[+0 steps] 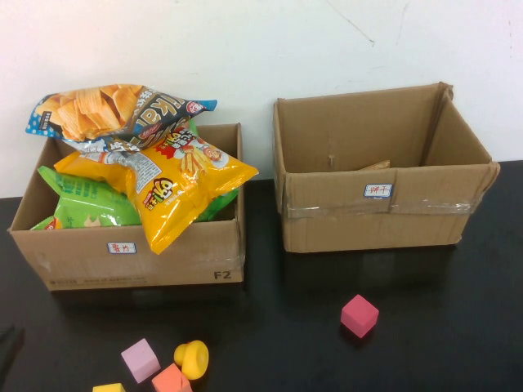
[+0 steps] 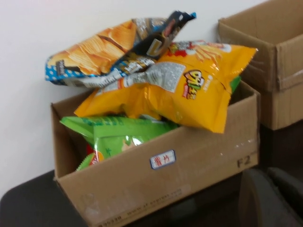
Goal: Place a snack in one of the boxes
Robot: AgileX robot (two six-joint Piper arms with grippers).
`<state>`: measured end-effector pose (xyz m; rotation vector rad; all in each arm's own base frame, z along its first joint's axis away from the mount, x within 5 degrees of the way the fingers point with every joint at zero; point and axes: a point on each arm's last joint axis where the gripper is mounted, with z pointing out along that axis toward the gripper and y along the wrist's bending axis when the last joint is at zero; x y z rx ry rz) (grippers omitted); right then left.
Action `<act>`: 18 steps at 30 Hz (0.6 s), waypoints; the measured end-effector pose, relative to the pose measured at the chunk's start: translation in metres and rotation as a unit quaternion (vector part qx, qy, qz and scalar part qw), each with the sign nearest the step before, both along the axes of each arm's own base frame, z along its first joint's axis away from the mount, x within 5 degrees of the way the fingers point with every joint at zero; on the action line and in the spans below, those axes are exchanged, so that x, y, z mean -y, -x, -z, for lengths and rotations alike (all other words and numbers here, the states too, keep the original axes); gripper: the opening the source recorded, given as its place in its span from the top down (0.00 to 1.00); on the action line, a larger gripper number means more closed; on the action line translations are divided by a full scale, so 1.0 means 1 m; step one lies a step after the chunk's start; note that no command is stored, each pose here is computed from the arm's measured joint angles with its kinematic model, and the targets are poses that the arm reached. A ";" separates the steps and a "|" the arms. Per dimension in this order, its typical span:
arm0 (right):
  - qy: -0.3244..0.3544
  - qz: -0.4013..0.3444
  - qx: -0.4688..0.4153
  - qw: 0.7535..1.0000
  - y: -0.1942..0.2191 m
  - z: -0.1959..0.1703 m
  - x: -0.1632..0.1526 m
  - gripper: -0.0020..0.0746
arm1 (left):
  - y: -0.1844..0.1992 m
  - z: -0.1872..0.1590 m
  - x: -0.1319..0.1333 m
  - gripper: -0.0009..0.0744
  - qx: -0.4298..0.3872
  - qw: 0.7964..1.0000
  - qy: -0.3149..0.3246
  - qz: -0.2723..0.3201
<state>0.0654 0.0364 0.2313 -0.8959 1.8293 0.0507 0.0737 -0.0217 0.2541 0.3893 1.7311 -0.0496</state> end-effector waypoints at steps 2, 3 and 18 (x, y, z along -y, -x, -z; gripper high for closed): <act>0.001 -0.001 -0.003 1.000 0.000 0.000 0.000 0.97 | 0.001 0.001 0.001 0.99 -0.007 1.000 -0.002 0.005; 0.002 -0.002 -0.006 1.000 0.001 0.001 0.000 0.97 | 0.001 0.003 0.002 0.99 -0.015 1.000 -0.003 0.011; 0.006 -0.004 -0.016 1.000 0.002 0.003 0.000 0.97 | 0.018 0.025 -0.023 0.99 0.006 0.990 0.005 -0.140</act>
